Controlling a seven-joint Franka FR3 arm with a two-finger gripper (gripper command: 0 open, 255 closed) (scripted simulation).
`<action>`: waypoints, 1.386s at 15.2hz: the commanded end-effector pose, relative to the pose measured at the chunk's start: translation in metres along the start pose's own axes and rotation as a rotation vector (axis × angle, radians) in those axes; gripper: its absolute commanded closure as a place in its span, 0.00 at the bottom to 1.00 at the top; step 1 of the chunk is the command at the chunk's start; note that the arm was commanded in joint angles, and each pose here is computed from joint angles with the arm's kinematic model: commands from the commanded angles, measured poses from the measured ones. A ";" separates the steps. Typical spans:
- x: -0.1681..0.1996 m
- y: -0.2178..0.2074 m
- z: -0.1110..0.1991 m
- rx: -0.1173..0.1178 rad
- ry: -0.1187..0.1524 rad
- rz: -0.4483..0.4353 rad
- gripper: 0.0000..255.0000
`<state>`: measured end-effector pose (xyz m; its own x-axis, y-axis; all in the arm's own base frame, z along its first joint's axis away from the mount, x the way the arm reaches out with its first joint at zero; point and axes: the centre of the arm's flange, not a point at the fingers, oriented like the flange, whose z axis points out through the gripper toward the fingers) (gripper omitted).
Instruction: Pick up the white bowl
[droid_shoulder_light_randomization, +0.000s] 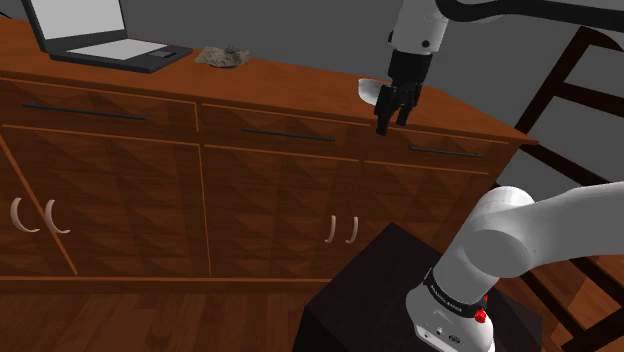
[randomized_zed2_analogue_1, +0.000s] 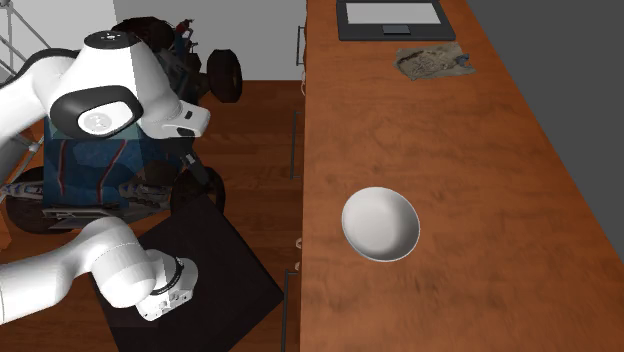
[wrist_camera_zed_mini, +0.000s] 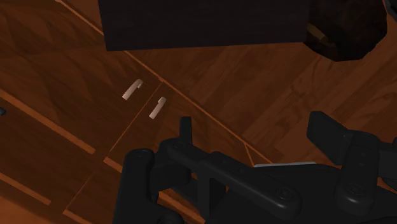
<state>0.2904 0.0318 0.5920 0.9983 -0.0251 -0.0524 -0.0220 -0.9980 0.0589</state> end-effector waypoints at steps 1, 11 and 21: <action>0.000 0.000 0.000 0.000 0.000 0.000 0.00; 0.083 0.094 0.001 -0.056 0.002 0.005 0.00; 0.165 0.188 -0.004 -0.112 0.004 0.011 0.00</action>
<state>0.4419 -0.1483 0.5988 0.9983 -0.0349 -0.0473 -0.0267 -0.9861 0.1639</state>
